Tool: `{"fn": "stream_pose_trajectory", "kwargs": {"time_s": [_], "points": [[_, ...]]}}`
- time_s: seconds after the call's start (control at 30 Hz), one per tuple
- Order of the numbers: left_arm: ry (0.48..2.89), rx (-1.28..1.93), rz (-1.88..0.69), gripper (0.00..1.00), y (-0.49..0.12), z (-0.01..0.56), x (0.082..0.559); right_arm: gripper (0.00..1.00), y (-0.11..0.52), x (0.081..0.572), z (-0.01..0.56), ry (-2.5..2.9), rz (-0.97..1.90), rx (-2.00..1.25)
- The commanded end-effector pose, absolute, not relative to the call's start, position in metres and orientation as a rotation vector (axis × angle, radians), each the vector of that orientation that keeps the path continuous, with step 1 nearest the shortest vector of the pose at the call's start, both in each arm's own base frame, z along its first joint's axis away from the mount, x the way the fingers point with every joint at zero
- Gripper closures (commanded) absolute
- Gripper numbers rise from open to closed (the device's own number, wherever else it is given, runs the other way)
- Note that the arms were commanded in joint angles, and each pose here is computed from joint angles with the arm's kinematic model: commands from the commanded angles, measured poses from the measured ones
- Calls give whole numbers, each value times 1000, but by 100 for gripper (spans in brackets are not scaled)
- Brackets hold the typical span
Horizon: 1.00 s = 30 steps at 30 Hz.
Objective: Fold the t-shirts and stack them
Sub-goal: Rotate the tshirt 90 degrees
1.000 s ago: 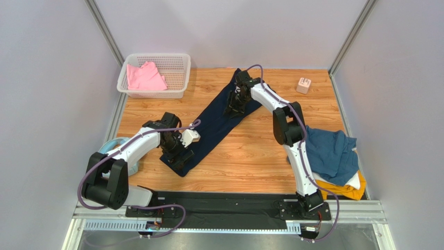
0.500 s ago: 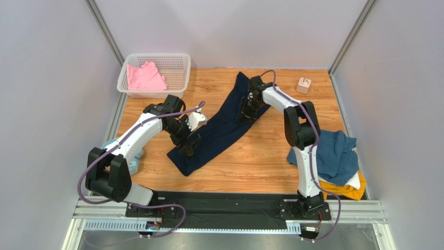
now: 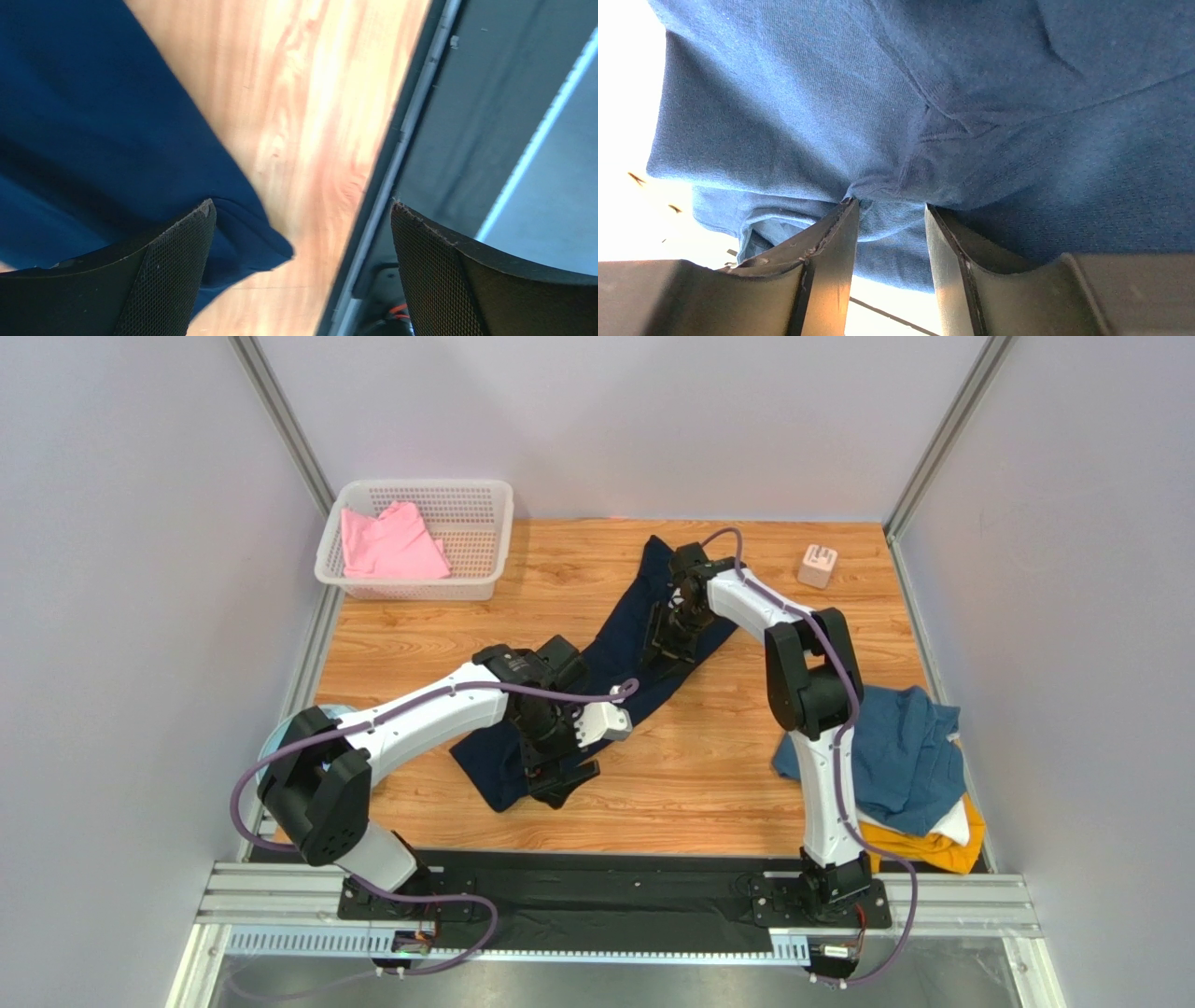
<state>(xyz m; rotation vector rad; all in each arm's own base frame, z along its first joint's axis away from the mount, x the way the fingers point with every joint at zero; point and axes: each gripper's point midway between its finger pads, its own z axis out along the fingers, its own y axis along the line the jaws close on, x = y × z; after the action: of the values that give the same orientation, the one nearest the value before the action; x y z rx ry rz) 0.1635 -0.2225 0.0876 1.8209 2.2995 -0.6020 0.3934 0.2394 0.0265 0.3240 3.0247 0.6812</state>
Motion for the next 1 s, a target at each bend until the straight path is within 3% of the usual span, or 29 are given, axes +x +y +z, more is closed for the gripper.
{"fn": "stream_pose_trajectory", "kwargs": {"time_s": [0.0,0.13,0.53,0.97], "points": [[2361,1757,-782,0,-224,101,141,53,228,400,-5,3045,560,303],[2380,1718,-668,0,-212,90,155,53,228,398,-5,3046,564,298],[2577,1487,-642,0,-209,57,196,54,223,385,-2,3043,567,285],[2698,1483,-475,0,-149,36,186,55,219,382,-3,3044,584,302]]}}
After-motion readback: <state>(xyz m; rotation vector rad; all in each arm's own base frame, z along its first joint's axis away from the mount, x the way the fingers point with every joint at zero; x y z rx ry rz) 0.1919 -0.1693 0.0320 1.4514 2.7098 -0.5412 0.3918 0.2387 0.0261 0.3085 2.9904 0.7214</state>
